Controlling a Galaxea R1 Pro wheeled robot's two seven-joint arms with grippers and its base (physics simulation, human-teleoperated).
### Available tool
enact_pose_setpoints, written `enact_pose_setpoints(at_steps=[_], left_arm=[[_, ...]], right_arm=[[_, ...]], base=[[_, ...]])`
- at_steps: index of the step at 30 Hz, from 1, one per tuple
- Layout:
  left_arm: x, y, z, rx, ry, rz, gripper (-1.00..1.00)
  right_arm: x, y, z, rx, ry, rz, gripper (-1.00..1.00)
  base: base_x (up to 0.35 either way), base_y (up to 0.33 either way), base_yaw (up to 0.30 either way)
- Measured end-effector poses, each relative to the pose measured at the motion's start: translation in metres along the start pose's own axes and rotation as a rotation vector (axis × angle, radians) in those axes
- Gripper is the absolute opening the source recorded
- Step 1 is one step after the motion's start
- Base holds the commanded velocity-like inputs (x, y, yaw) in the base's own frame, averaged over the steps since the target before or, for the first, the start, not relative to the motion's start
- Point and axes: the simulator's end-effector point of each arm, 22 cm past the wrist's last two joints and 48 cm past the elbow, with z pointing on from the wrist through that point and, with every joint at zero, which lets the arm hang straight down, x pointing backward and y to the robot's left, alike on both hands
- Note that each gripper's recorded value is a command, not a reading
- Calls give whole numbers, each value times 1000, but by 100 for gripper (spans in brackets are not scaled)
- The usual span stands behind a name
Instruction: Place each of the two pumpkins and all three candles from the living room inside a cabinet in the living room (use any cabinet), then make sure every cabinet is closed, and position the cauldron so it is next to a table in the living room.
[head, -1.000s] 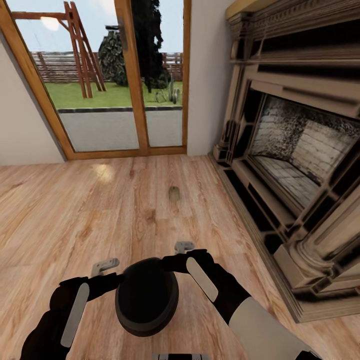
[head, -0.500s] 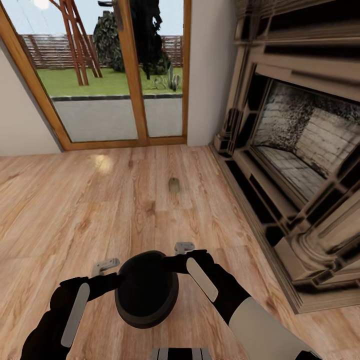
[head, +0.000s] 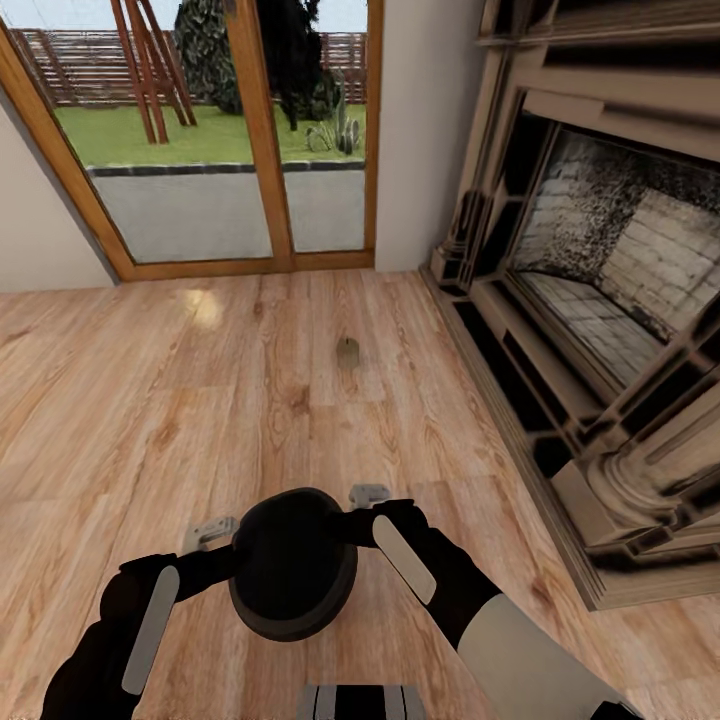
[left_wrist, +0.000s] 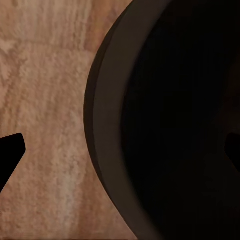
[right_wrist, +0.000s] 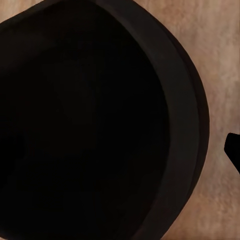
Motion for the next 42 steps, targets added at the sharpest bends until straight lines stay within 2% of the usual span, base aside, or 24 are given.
enact_pose_setpoints(at_steps=[9, 22, 28, 35, 42], left_arm=[[13, 4, 14, -10, 35, -3, 100], [13, 4, 14, -9, 35, -3, 100], [22, 7, 23, -15, 59, -5, 100], [22, 7, 23, -16, 60, -5, 100], [31, 11, 31, -23, 84, -7, 100]], right_arm=[[15, -8, 15, 1, 35, 18, 100], [30, -21, 22, 34, 70, 30, 100], [42, -27, 32, 36, 97, 44, 100], [42, -28, 32, 36, 98, 43, 100], [50, -32, 41, 35, 114, 55, 100]], base=[[0, 0, 0], [0, 0, 0], [0, 0, 0], [0, 0, 0], [0, 0, 0]])
